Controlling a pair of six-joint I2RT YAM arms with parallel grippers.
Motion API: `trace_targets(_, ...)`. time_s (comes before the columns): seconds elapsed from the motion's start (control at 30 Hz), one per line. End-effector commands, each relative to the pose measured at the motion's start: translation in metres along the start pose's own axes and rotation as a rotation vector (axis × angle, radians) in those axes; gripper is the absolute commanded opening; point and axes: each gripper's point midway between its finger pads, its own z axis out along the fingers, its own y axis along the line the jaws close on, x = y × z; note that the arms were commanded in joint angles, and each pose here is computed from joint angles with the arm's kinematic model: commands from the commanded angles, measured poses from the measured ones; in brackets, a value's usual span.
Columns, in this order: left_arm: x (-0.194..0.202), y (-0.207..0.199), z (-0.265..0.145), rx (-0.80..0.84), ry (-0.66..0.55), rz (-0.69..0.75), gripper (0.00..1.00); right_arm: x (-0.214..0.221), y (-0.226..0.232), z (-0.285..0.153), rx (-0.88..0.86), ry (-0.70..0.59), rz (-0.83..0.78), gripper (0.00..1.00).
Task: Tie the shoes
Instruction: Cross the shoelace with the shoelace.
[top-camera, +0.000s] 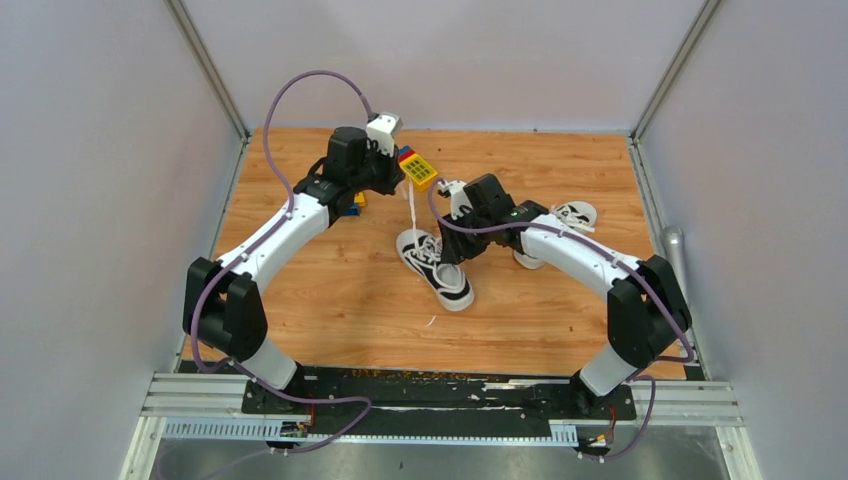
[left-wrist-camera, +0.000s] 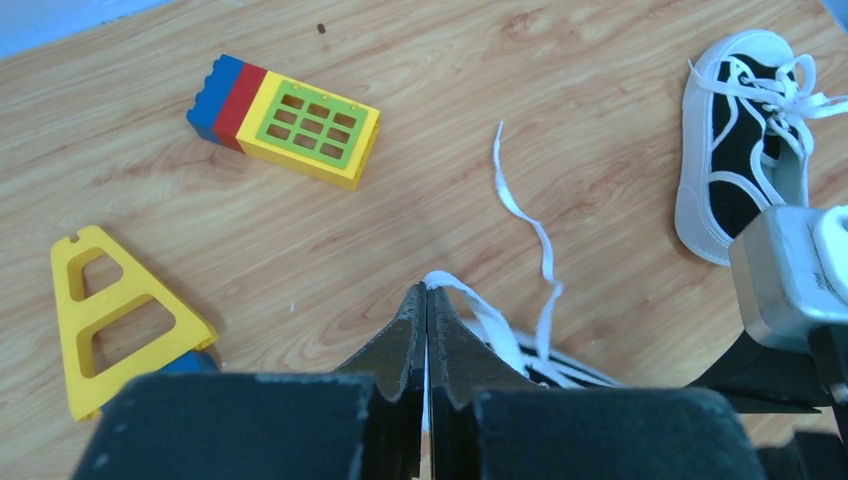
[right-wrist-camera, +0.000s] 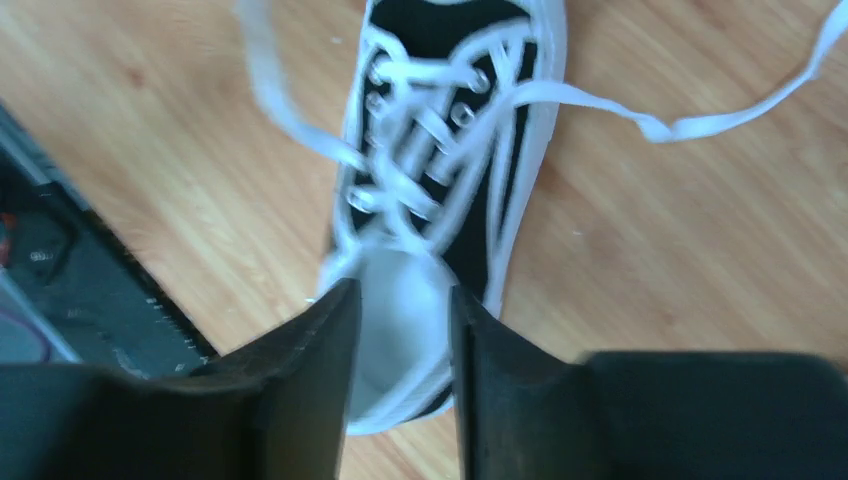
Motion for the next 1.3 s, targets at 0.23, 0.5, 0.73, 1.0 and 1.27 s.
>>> trace_targets(0.23, -0.002, -0.026, -0.024, 0.180, -0.078, 0.254, 0.08, -0.089, 0.053, -0.086, -0.371, -0.296, -0.333, 0.66)
trace_targets(0.5, -0.023, -0.054, -0.064, 0.302, -0.286, 0.489, 0.09, -0.129, 0.062, -0.073, -0.506, -0.391, -0.528, 0.60)
trace_targets(0.73, -0.026, -0.069, -0.078, 0.381, -0.301, 0.541, 0.09, -0.151, 0.066, -0.056, -0.487, -0.475, -0.653, 0.65)
trace_targets(1.0, -0.020, -0.073, -0.082, 0.416, -0.270, 0.566, 0.09, -0.141, 0.087, -0.052, -0.546, -0.477, -0.682, 0.31)
trace_targets(1.27, -0.035, -0.032, -0.090, 0.147, -0.236, 0.432, 0.51, -0.153, 0.071, -0.049, -0.507, -0.443, -0.371, 0.00)
